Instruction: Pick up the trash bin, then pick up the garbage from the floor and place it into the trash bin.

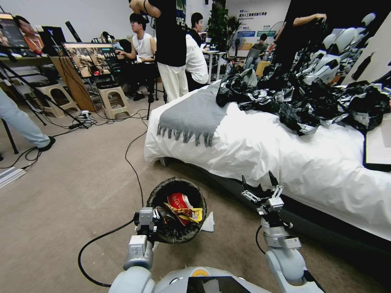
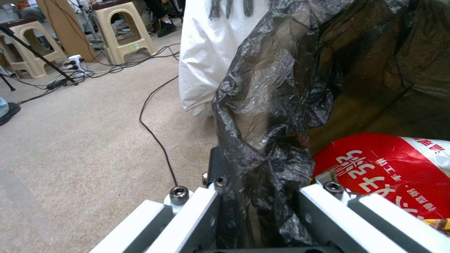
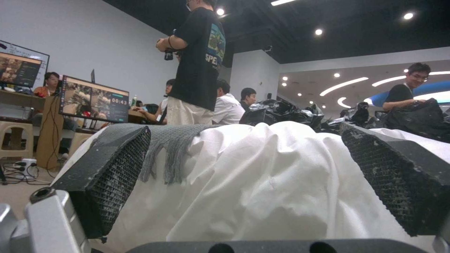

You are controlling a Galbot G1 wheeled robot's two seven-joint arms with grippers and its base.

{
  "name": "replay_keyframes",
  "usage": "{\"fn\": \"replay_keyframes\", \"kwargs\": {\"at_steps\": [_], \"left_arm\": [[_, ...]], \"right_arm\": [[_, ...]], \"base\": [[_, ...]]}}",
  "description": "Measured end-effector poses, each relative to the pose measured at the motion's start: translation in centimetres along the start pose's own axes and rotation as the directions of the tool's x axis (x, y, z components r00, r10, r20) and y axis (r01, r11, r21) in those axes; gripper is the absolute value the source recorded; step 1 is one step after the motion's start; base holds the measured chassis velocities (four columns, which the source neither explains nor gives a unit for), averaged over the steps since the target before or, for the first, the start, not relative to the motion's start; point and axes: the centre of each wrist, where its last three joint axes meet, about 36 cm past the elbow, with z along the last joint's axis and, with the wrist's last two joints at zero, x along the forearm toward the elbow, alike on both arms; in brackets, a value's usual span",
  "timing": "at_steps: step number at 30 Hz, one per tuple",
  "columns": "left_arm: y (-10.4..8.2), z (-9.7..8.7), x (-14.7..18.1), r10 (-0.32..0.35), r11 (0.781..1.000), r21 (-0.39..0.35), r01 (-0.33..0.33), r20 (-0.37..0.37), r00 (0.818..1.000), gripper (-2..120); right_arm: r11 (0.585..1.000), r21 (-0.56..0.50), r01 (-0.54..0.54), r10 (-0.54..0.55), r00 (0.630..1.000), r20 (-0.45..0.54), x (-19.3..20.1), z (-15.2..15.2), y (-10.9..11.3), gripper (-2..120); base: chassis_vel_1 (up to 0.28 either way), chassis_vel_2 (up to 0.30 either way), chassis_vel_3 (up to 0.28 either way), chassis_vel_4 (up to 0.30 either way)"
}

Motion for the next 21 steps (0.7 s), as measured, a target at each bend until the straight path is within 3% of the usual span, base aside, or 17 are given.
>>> {"fn": "replay_keyframes", "kwargs": {"at_steps": [21], "left_arm": [[-0.1,0.1,0.1,-0.007,1.000,0.002,0.007,0.010,1.000,0]], "right_arm": [[1.000,-0.018,0.019,-0.019,1.000,0.008,-1.4,0.1,0.9,100]], "base": [[0.037,0.043,0.037,0.038]]}}
